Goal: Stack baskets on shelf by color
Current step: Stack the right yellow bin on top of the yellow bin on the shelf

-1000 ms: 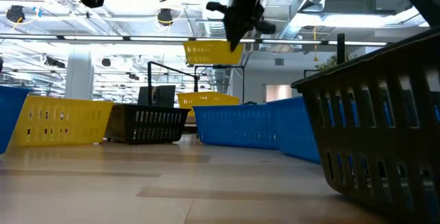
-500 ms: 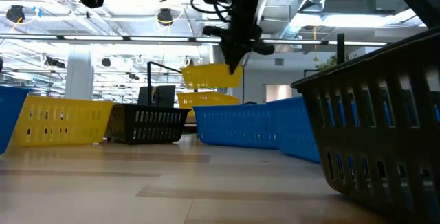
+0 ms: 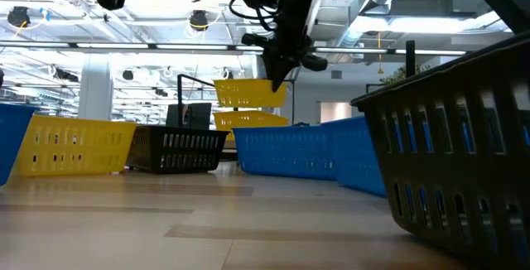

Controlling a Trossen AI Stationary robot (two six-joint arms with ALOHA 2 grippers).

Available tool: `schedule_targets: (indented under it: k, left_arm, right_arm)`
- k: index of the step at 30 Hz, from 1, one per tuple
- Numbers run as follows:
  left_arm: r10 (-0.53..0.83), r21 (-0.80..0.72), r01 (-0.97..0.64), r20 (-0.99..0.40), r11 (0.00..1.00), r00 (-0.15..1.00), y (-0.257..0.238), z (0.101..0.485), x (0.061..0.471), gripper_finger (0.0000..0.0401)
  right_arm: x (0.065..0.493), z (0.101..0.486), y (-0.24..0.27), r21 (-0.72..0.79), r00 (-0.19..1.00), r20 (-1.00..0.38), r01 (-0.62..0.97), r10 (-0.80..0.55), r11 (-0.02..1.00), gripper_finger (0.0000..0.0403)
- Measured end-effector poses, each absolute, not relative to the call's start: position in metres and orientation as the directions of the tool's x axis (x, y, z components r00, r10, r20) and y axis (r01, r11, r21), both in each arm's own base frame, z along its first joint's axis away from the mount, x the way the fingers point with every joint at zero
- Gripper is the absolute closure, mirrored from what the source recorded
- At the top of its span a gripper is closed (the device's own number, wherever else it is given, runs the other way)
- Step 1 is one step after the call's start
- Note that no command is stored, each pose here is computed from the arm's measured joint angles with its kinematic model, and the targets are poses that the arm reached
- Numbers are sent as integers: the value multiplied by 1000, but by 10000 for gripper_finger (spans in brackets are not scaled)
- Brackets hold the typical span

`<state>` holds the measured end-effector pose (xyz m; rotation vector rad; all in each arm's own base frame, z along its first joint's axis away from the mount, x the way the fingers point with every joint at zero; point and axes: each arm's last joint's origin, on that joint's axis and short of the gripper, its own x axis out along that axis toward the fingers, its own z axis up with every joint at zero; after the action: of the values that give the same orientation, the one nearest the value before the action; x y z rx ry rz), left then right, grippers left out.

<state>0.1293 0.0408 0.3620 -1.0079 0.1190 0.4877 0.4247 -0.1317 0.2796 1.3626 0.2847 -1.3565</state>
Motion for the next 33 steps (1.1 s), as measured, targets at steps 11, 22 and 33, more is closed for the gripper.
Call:
schedule_targets:
  k: [11,22,33]
  left_arm:
    - [337,-783,-445,-316,436,887,41,362,129,163]
    - [338,-786,-444,-316,430,887,41,362,129,163]
    - [344,-785,-448,-316,429,884,41,362,129,163]
  right_arm:
    - [434,264,-131,491,324,-830,811,-454,-319,354]
    - [434,260,-127,471,302,-843,813,-445,-341,346]
    - [435,260,-126,468,299,-843,818,-447,-335,346]
